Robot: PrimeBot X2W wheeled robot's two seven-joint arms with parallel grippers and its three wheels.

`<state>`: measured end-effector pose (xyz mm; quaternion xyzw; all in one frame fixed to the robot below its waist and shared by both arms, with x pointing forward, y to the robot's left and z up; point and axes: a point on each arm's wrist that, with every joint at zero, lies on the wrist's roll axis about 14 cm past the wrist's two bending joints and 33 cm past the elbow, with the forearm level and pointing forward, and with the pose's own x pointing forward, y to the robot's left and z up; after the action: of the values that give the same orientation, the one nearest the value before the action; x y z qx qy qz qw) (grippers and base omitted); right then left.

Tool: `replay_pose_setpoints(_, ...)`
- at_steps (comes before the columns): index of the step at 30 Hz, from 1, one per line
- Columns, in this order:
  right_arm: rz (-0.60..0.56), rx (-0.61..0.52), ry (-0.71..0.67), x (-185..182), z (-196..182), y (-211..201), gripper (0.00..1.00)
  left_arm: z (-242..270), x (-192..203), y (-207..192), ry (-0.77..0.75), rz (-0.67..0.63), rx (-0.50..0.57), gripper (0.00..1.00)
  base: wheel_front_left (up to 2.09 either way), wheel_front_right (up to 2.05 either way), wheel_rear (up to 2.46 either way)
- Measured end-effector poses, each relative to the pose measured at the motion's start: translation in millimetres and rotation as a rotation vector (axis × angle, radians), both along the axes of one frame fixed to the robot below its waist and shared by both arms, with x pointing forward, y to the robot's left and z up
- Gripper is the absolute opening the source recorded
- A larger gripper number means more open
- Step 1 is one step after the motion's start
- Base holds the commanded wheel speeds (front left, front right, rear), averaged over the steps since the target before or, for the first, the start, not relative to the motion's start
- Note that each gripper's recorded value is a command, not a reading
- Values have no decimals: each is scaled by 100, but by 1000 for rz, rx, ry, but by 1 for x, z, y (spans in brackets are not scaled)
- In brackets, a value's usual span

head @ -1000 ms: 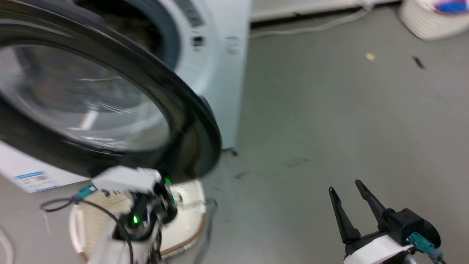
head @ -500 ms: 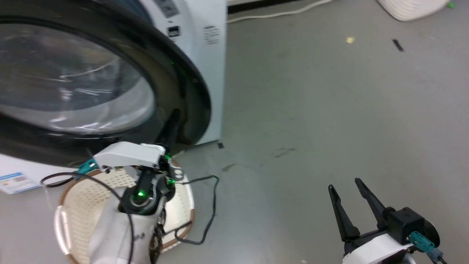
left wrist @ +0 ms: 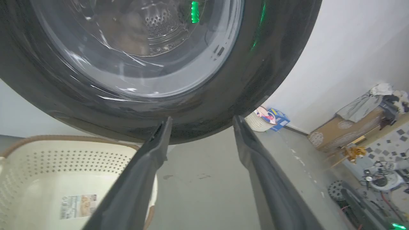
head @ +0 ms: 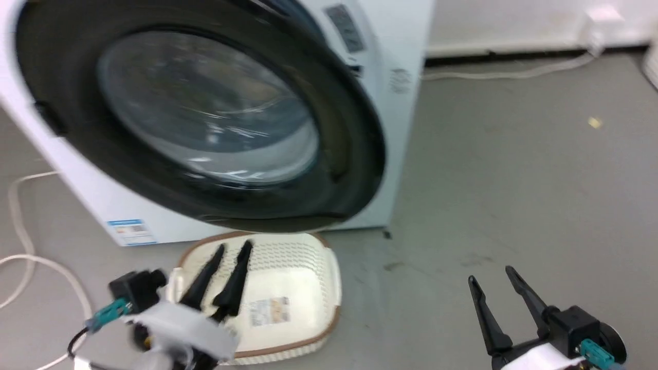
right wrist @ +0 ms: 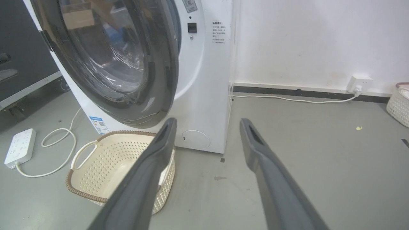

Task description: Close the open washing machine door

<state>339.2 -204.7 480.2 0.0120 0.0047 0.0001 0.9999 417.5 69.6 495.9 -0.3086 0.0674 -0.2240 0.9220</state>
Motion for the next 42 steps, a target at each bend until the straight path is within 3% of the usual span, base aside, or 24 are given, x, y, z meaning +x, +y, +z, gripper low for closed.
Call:
replay_pose_setpoints(1,17,0,-4,1,1,5,100,0,-3,13,-32,16,65,100,0,0,0)
replay_pose_setpoints(2,17,0,-4,1,1,5,100,0,-3,13,-32,16,65,100,0,0,0)
replay_pose_setpoints(3,50,0,-13,4,3,14,100,6,-6,42,-77,103,143,100,0,0,0)
replay_pose_setpoints(4,50,0,-13,4,3,14,100,6,-6,42,-77,103,143,100,0,0,0)
replay_pose_setpoints(6,97,0,-32,9,9,28,100,33,-14,79,-186,243,235,100,0,0,0)
replay_pose_setpoints(10,158,0,-51,15,14,47,100,41,-38,101,-262,337,381,100,0,0,0)
replay_pose_setpoints(11,197,1,-54,19,15,59,100,41,-55,113,-291,380,484,100,0,0,0)
replay_pose_setpoints(21,252,9,-52,23,15,79,100,22,-85,116,-286,393,672,100,0,0,0)
replay_pose_setpoints(25,261,14,-40,22,11,83,100,15,-86,114,-267,396,675,100,0,0,0)
replay_pose_setpoints(26,262,27,-39,23,11,84,44,14,-87,114,-262,396,676,100,0,0,0)
replay_pose_setpoints(27,263,40,-39,25,11,85,0,13,-86,114,-259,395,680,100,0,0,0)
replay_pose_setpoints(31,273,137,-57,34,19,93,0,14,-80,118,-260,405,686,100,0,0,0)
replay_pose_setpoints(42,459,82,-43,128,44,126,0,0,-56,123,-202,422,683,100,0,0,0)
